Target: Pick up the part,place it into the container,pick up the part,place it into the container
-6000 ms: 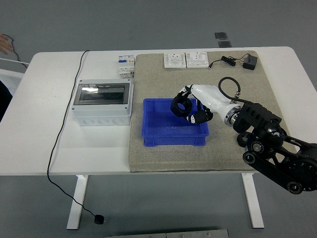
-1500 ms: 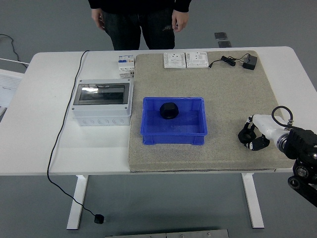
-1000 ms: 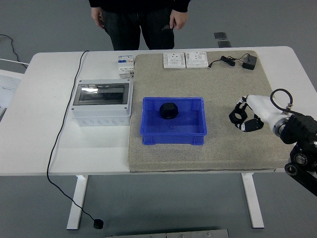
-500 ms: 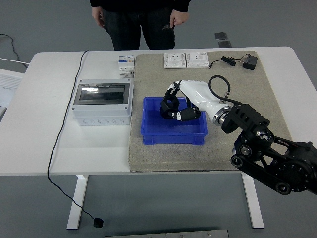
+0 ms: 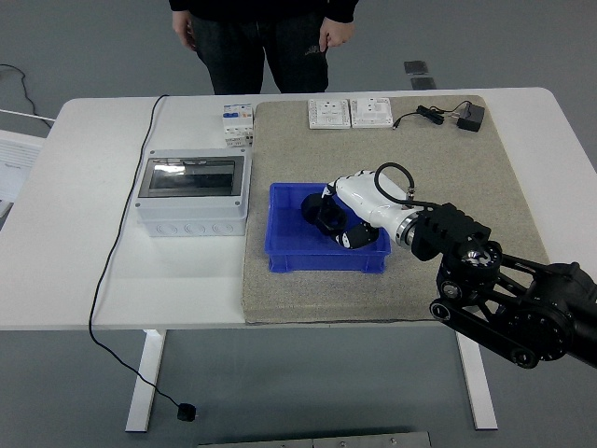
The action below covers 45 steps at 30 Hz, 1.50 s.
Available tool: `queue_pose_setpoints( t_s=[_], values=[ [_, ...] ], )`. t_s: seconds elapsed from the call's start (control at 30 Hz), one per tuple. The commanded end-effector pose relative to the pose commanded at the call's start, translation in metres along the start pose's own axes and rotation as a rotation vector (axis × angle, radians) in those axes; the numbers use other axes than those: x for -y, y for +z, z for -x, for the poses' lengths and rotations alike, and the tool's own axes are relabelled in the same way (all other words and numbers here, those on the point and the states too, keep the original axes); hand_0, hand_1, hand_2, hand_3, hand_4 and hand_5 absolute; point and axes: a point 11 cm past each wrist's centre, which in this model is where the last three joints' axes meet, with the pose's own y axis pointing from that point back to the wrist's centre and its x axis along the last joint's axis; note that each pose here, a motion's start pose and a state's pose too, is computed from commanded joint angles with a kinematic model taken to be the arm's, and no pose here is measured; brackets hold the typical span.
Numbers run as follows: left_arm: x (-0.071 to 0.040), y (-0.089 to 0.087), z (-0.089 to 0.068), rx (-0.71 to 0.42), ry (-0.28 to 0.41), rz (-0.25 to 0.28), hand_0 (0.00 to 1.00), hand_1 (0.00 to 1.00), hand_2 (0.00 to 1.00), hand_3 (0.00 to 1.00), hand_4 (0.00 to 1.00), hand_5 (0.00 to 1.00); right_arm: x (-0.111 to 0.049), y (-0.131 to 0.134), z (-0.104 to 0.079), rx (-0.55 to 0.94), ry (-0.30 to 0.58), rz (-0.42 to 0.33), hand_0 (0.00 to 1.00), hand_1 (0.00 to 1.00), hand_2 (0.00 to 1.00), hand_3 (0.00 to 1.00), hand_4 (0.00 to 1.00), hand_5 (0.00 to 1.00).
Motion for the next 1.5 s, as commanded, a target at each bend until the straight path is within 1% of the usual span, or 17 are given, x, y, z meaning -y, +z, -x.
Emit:
queue_pose_setpoints(
  t_s=[0.33,0.37,0.6,0.73,0.77,0.83,0.9,0.93,0.97,1.07,1.13,1.17,1.2,1.27,1.33,1.37,1.5],
  values=[
    [0.0,0.0,0.0,0.001,0.002,0.0,0.733,0.625,0.707,0.58,0.579,0.412,-0.001,0.005,0.001,0.01,-0.005,0.02,0.86,0.782,0.798,0.752,0.828,0.242],
    [0.0,0.0,0.0,0.002,0.002,0.001,0.733,0.625,0.704,0.58,0.578,0.408,-0.001,0.006,0.0,0.012,-0.003,0.02,0.862,0.782,0.798,0.76,0.855,0.25],
    [0.0,0.0,0.0,0.003,0.002,0.0,0.733,0.623,0.703,0.576,0.577,0.406,-0.004,0.007,-0.007,0.037,0.022,0.019,0.857,0.777,0.795,0.764,0.869,0.245],
    [0.0,0.001,0.001,0.007,0.002,0.002,0.733,0.623,0.703,0.576,0.577,0.406,-0.014,0.017,-0.017,0.157,0.106,0.017,0.857,0.777,0.795,0.764,0.869,0.245],
    [0.0,0.001,0.001,0.007,0.001,0.002,0.733,0.624,0.7,0.575,0.578,0.405,-0.017,0.021,-0.019,0.197,0.131,0.015,0.719,0.686,0.733,0.715,0.86,0.28],
    [0.0,0.0,0.002,0.005,0.0,0.001,0.733,0.624,0.7,0.575,0.578,0.405,-0.026,0.036,-0.022,0.296,0.192,0.024,0.719,0.686,0.733,0.715,0.86,0.28],
    [0.0,-0.001,0.004,0.003,-0.002,0.0,0.733,0.624,0.7,0.575,0.578,0.405,-0.036,0.058,-0.022,0.404,0.26,0.053,0.719,0.686,0.733,0.715,0.86,0.28],
    [0.0,-0.001,0.005,0.003,-0.004,-0.001,0.733,0.624,0.7,0.575,0.578,0.405,-0.042,0.072,-0.019,0.455,0.294,0.078,0.719,0.686,0.733,0.715,0.86,0.28],
    [0.0,-0.002,0.005,0.001,-0.005,-0.002,0.733,0.623,0.697,0.575,0.577,0.397,-0.049,0.087,-0.016,0.506,0.33,0.104,0.475,0.429,0.631,0.619,0.777,0.34],
    [0.0,-0.003,0.006,-0.002,-0.006,-0.003,0.733,0.623,0.697,0.575,0.577,0.397,-0.065,0.117,-0.005,0.618,0.411,0.168,0.475,0.429,0.631,0.619,0.777,0.34],
    [0.0,-0.004,0.007,-0.002,-0.007,-0.005,0.733,0.623,0.697,0.575,0.577,0.397,-0.078,0.135,0.008,0.711,0.473,0.214,0.475,0.429,0.631,0.619,0.777,0.34],
    [0.0,-0.004,0.007,-0.002,-0.008,-0.005,0.733,0.625,0.698,0.573,0.578,0.398,-0.084,0.142,0.015,0.758,0.503,0.235,0.432,0.385,0.621,0.611,0.751,0.342],
    [0.0,-0.004,0.008,-0.001,-0.008,-0.005,0.733,0.625,0.698,0.573,0.578,0.398,-0.087,0.146,0.021,0.797,0.521,0.25,0.432,0.385,0.621,0.611,0.751,0.342],
    [0.0,-0.004,0.008,0.002,-0.009,-0.005,0.733,0.625,0.698,0.573,0.578,0.398,-0.094,0.152,0.038,0.878,0.543,0.278,0.432,0.385,0.621,0.611,0.751,0.342],
    [0.0,-0.004,0.009,0.006,-0.01,-0.005,0.733,0.625,0.698,0.573,0.578,0.398,-0.098,0.152,0.051,0.957,0.556,0.283,0.432,0.385,0.621,0.611,0.751,0.342],
    [0.0,-0.004,0.009,0.006,-0.01,-0.004,0.732,0.626,0.698,0.571,0.578,0.401,-0.098,0.152,0.055,0.992,0.564,0.281,0.391,0.349,0.615,0.603,0.737,0.347],
    [0.0,-0.004,0.01,0.006,-0.011,-0.003,0.732,0.626,0.698,0.571,0.578,0.401,-0.1,0.152,0.063,1.12,0.598,0.274,0.391,0.349,0.615,0.603,0.737,0.347]
  ],
)
